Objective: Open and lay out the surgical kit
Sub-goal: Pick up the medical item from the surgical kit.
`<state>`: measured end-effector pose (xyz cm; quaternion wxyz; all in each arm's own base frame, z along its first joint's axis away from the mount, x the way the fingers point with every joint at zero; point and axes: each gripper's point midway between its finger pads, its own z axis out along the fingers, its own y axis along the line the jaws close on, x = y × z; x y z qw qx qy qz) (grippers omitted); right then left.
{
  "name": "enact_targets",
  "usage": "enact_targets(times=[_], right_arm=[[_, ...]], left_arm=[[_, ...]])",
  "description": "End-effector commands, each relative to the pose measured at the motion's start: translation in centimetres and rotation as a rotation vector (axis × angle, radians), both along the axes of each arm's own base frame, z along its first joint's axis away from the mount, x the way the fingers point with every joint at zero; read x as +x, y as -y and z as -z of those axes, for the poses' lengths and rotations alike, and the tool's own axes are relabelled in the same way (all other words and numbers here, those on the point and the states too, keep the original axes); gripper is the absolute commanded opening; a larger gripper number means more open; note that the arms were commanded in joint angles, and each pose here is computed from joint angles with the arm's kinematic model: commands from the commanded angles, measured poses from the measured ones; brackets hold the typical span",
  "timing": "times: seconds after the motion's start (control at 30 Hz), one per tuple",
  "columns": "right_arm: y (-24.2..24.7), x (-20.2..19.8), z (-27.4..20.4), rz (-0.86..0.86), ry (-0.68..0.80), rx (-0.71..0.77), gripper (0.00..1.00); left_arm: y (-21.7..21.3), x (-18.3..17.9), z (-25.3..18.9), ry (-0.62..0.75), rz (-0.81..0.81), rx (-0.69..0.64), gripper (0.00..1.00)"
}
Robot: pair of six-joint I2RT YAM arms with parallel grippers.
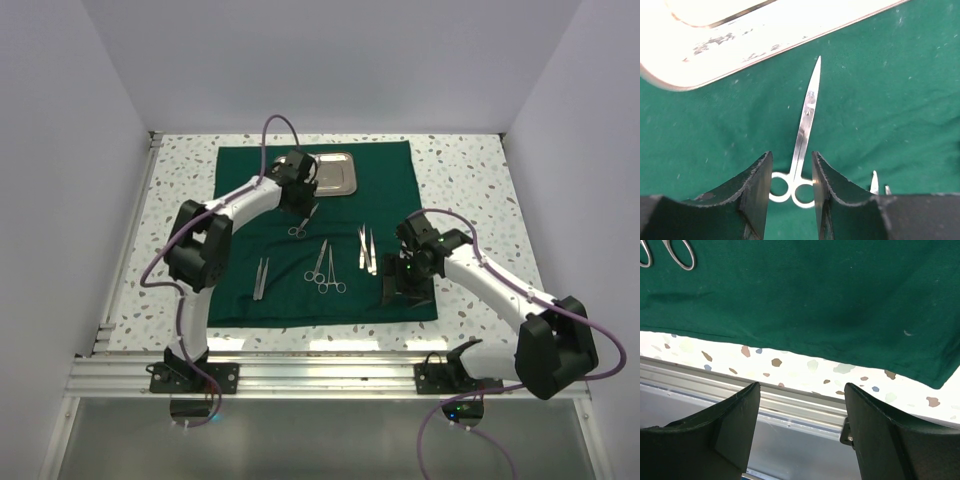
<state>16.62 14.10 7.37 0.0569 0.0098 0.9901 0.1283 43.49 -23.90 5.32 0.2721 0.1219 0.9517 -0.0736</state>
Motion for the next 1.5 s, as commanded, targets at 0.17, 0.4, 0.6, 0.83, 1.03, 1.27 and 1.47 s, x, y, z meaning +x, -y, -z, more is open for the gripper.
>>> enact_targets(times=[0.17,0.4,0.6,0.83,1.03,1.27,1.47], right_arm=[[-0.8,1.7,-0.7,0.072,0.026,0.014,0.72],[-1.3,2.0,-0.1,0.093,0.007,0.024,0.72],[-1.5,2.3,0.1,0.096,0.004,0.030,0.72],[-1.5,2.3,0.2,0.084,0.005,0.028,0.72],[-1.7,2.4,0.2,0.075,0.008,0.040,0.72],[-2.0,2.1,-0.1,0.055,0.017,0.070,0.72],[-2.2,2.7,-1.5,0.021,0.044,0.076,0.72]], left_arm=[[2.6,0.4,1.2,-0.016,0.161,-0.063,0.40],[0.3,0.3,4.4,-0.074,0.106,0.065,0.38],[-2.3,-0.7,7.3,-0.165,0.044,0.156,0.23],[-2.9,-1.6,8.4,-0.212,0.070,0.162,0.05],[-2.3,-1.0,5.0,-0.168,0.043,0.127,0.00],[-1.9,0.5,-3.4,-0.046,-0.073,0.045,0.00],[-1.6,-1.9,-5.9,-0.050,-0.161,-0.032,0.00]])
